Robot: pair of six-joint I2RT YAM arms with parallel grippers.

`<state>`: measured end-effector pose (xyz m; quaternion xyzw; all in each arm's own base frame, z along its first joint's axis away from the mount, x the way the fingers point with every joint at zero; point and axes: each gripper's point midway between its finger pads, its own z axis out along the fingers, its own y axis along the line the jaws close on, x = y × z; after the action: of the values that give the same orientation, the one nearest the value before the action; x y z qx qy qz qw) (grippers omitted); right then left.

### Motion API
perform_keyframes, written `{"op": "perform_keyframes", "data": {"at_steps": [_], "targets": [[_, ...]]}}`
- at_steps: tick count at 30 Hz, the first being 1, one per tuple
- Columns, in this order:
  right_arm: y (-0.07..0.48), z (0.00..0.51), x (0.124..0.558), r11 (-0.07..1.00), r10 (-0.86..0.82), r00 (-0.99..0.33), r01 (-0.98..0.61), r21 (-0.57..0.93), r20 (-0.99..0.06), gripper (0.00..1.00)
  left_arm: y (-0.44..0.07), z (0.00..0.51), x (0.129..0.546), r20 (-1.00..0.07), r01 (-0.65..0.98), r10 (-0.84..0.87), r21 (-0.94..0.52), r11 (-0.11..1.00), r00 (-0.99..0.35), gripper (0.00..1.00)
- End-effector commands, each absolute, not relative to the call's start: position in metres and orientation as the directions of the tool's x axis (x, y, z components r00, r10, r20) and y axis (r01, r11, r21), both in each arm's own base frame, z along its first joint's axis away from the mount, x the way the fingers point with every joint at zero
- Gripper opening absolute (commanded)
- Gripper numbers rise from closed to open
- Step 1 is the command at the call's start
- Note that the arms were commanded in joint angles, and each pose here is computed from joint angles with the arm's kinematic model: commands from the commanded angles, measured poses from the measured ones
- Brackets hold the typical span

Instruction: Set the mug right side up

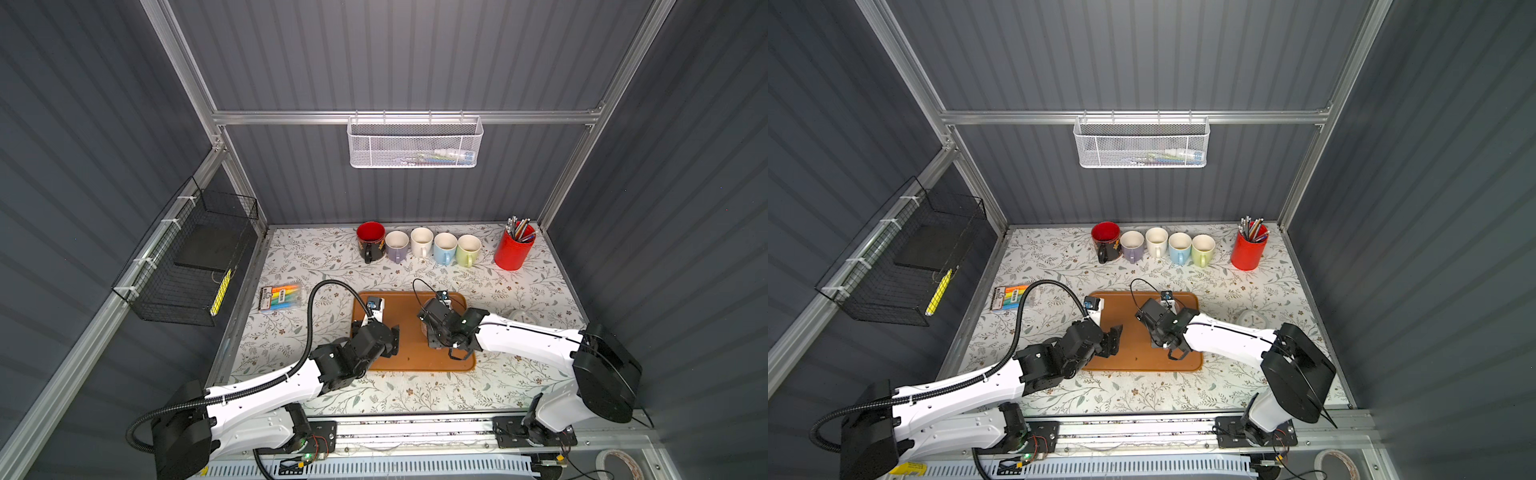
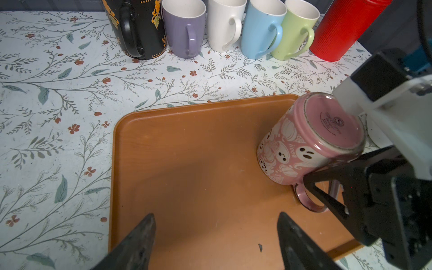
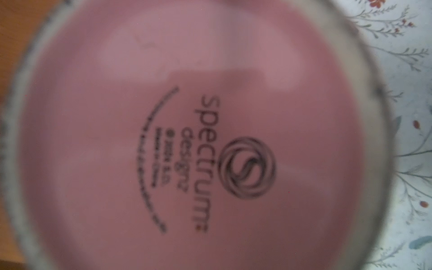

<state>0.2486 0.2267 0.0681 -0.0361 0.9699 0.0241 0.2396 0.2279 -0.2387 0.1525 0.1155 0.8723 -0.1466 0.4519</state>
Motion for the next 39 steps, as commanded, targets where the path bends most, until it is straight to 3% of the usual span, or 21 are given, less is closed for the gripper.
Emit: {"op": "perform_keyframes", "data": {"at_steps": [1,6,15,25,29,39], "targets": [[0.229,0.071,0.257,0.996,-0.075,-0.87,-0.088,0.002,-0.487,0.45,-0.234,0.149,0.23,-0.823,0.323,0.093,-0.114,0.939,-0.561,0.82],[0.23,0.07,0.26,0.995,-0.088,-0.87,-0.094,-0.01,-0.485,0.42,-0.236,0.149,0.231,-0.823,0.329,0.105,-0.104,0.939,-0.558,0.82],[0.227,0.069,0.261,0.995,-0.098,-0.87,-0.098,-0.026,-0.483,0.27,-0.238,0.149,0.232,-0.823,0.329,0.111,-0.096,0.939,-0.557,0.83],[0.227,0.074,0.263,0.994,-0.109,-0.863,-0.108,-0.031,-0.493,0.01,-0.233,0.15,0.23,-0.822,0.316,0.092,-0.11,0.943,-0.562,0.84],[0.228,0.079,0.264,0.992,-0.119,-0.856,-0.121,-0.03,-0.504,0.0,-0.225,0.151,0.231,-0.823,0.277,0.071,-0.108,0.955,-0.564,1.0],[0.238,0.121,0.268,0.978,-0.122,-0.788,-0.2,0.063,-0.603,0.0,-0.218,0.169,0.233,-0.841,0.26,0.052,-0.107,0.96,-0.538,1.0]]}}
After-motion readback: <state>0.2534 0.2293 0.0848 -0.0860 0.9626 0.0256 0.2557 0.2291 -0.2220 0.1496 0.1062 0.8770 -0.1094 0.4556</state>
